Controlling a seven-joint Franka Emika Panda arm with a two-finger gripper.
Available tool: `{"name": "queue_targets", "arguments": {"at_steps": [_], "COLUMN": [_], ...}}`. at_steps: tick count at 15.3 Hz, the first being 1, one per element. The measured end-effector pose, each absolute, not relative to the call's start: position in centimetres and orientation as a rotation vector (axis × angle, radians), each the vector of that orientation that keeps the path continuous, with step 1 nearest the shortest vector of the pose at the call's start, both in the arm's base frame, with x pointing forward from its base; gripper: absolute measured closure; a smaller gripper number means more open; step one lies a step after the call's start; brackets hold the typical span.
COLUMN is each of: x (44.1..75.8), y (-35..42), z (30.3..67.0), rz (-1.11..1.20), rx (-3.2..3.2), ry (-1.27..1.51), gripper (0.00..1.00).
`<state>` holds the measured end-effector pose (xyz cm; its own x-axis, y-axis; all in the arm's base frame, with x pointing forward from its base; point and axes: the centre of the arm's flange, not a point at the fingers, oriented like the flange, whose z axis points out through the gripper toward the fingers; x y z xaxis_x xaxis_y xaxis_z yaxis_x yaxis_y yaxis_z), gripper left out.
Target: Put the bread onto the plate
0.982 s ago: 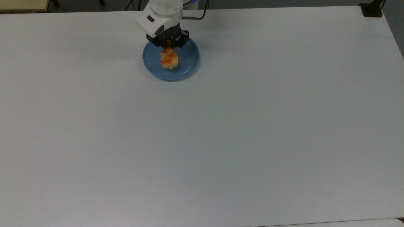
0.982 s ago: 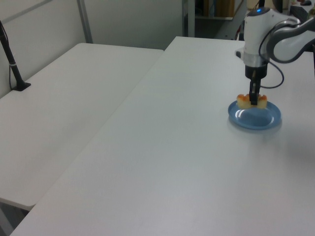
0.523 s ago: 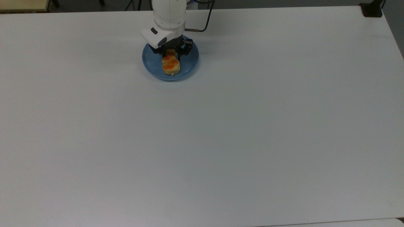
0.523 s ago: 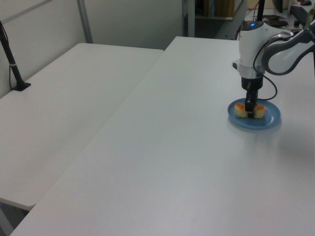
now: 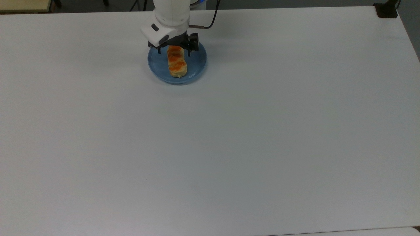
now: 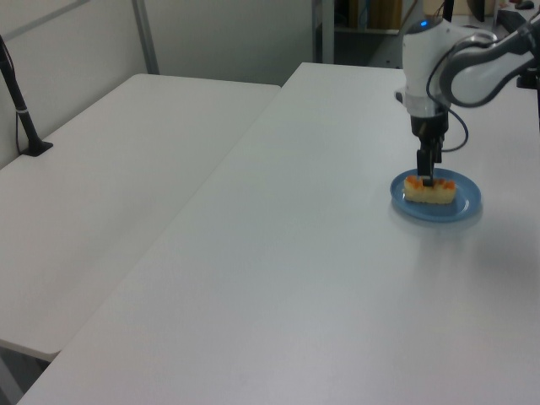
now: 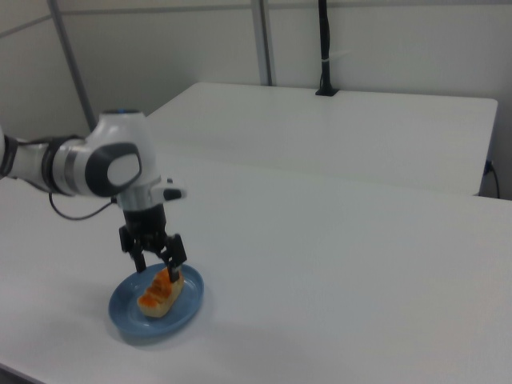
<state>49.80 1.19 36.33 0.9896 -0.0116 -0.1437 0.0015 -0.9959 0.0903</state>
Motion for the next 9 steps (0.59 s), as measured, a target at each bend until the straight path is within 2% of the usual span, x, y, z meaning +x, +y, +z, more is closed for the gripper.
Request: {"name": "queue_targets", "arguments": {"at_steps": [3,7,9], "x": [51.8,54.3,54.7], "y": [-0.6,-3.7,-4.8], "z": [42.5,53.6,57.2], "rz": [-0.183,0.001,0.079], "rx": [3.041,3.051,3.048], "ry": [-0.084,-0.214,-0.238], "gripper": [0.00,0.00,0.00]}}
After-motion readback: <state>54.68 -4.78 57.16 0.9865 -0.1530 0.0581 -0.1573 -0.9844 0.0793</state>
